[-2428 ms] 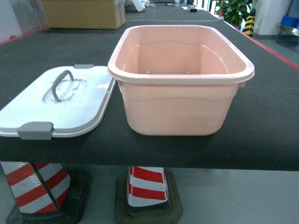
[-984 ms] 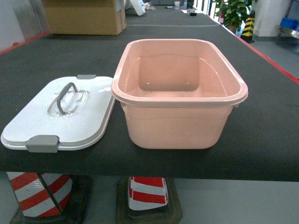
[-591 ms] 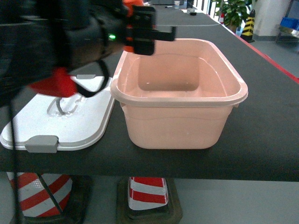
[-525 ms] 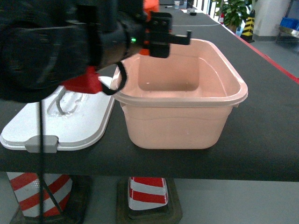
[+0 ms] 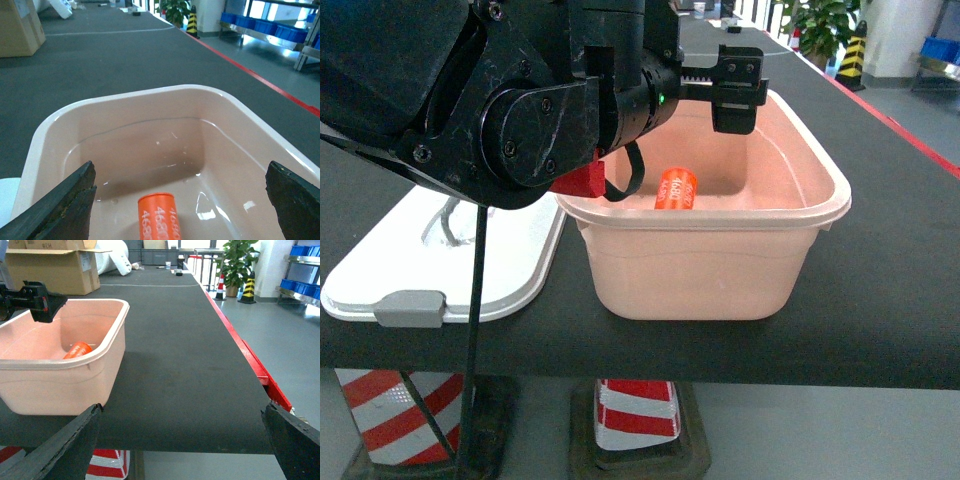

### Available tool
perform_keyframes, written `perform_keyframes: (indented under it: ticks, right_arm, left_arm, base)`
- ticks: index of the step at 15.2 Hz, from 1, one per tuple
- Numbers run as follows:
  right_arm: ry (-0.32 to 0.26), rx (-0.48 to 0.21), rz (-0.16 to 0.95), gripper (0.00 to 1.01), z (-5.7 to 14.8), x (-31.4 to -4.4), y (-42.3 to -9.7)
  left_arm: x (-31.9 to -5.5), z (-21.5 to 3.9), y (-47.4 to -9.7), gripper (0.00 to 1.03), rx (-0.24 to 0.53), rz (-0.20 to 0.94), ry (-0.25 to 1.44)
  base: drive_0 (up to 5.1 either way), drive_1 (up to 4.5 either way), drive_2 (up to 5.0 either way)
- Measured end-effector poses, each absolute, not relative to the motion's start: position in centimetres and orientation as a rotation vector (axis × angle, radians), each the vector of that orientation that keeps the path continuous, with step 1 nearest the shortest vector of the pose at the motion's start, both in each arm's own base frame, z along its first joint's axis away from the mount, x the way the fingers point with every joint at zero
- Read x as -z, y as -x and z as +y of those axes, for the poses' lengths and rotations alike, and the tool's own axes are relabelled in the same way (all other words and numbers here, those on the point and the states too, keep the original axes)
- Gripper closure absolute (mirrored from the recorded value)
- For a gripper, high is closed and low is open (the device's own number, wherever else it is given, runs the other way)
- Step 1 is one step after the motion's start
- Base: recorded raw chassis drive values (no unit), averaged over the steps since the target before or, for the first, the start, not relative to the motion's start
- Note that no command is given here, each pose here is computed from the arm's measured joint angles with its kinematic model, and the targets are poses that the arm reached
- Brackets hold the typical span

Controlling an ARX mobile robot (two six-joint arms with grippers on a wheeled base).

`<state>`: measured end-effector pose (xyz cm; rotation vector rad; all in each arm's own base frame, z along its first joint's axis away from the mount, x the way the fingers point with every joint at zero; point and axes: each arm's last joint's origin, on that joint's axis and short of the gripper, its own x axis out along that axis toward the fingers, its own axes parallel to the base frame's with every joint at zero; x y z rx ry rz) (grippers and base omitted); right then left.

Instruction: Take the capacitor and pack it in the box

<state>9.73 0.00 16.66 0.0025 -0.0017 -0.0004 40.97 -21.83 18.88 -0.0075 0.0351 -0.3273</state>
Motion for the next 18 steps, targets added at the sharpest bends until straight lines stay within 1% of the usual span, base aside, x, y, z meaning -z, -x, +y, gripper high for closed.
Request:
perform_keyframes:
  ticks: [1,2,4,5,6,7,8,9,10,11,12,13,14,15,17,18]
  right_arm:
    - [-0.002,0.0,-0.002,0.03,0.0,-16.7,-9.7]
    - [-0.002,0.0,-0.001,0.03,0.0,-16.7,-9.7]
    - [-0.002,0.0,-0.002,0.03,0.0,-16.7,-9.7]
    - [-0.002,0.0,-0.001,0.03,0.0,-16.7,-9.7]
    - [-0.002,0.0,-0.002,0.03,0.0,-16.7,-9.7]
    - [-0.002,0.0,-0.002,0.03,0.0,-16.7,-9.7]
    - [-0.002,0.0,-0.001,0.03,0.0,-16.7,-9.7]
    - [-0.002,0.0,-0.001,0.03,0.0,-16.7,-9.7]
    - [-0.002,0.0,-0.001,0.03,0.0,-16.7,-9.7]
    - [-0.002,0.001,-0.001,0.03,0.0,-16.7,-9.7]
    - [-0.002,0.0,-0.002,0.03,0.0,-16.7,-9.7]
    - [-0.002,0.0,-0.002,0.03,0.0,-16.7,-9.7]
    - [-0.002,0.0,-0.002,0.03,0.0,-16.7,-9.7]
    - [-0.002,0.0,-0.002,0.03,0.0,-16.7,-9.7]
    - [-0.002,0.0,-0.002,0.03,0.0,-16.7,-9.7]
    - [-0.002,0.0,-0.001,0.03,0.0,-16.7,-9.7]
  left_arm:
    - [-19.1,-21.1,-40.7,0.05,0.299,-0.02,0.027]
    - [-19.6,-18.9,-39.4,0.05,0.272,-0.043,0.034]
    - [-21.7,-13.2,-38.4,0.05,0.161,-0.1,0.046]
    - [-22.1,-10.3,-38.2,0.05,0.095,-0.118,0.046]
    - [-21.6,-6.9,-38.3,0.05,0.012,-0.101,0.038]
    - [-20.0,-4.5,-38.7,0.05,-0.039,-0.05,0.027]
    - [-17.5,-3.0,-39.4,0.05,-0.057,0.032,0.016]
    - [-14.3,-2.4,-40.6,0.05,-0.054,0.125,0.008]
    - [-12.8,-2.3,-41.6,0.05,-0.043,0.169,0.006]
    - [-11.0,-2.1,-43.5,0.05,-0.052,0.216,0.002]
    - [-8.0,-1.5,-46.4,0.05,-0.063,0.302,-0.001]
    - [-6.8,-1.5,-46.9,0.35,-0.05,0.342,-0.001]
    - [-6.8,-1.6,-46.9,0.43,-0.05,0.341,-0.001]
    - [-6.8,-1.6,-46.9,0.56,-0.049,0.341,-0.002]
    - [-6.9,-1.6,-46.8,0.74,-0.051,0.333,-0.001]
    - [-6.9,-1.6,-46.7,0.81,-0.054,0.334,-0.002]
  base:
    - [0.0,0.0,0.0]
    - [0.0,0.0,0.0]
    - [0.0,0.0,0.0]
    - [0.0,0.0,0.0]
    - [0.0,0.0,0.0]
    - [0.0,0.0,0.0]
    - [0.0,0.0,0.0]
    - [0.0,0.0,0.0]
    - [0.0,0.0,0.0]
    - [0.0,0.0,0.0]
    - [0.0,0.0,0.0]
    - [0.0,0.0,0.0]
    - [0.0,0.0,0.0]
    - [0.0,0.0,0.0]
    - [0.0,0.0,0.0]
    - [0.0,0.0,0.0]
